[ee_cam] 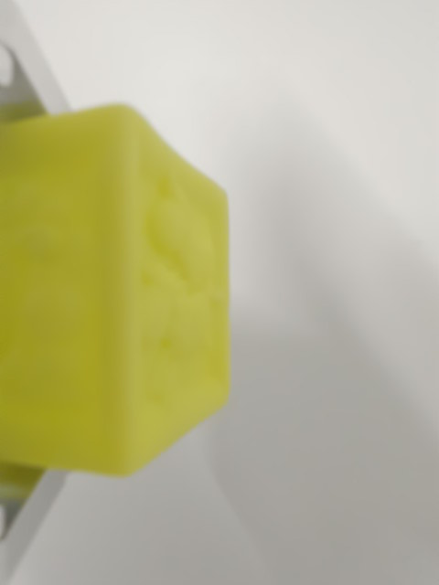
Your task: Pick yellow cube
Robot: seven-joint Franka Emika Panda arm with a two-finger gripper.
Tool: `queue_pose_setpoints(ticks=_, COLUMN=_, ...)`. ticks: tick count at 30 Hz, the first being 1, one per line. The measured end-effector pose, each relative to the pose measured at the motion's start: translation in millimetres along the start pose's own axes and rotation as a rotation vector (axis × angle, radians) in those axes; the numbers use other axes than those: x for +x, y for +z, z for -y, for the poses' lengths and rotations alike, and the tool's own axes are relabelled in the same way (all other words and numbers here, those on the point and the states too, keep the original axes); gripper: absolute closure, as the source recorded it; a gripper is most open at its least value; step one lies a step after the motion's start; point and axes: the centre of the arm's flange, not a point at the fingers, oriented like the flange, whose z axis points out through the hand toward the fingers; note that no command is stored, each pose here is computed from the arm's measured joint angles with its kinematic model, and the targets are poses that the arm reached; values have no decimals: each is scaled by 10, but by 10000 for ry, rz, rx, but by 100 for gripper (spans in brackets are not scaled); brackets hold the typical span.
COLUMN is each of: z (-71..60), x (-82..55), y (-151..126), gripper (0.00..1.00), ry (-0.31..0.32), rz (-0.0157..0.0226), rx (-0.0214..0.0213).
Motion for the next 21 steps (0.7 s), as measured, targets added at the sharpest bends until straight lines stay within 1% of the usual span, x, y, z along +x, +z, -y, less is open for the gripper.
queue_pose_setpoints(ticks=21, z=-2, x=0, y=-525, gripper=100, ry=2, rz=0, rx=-5)
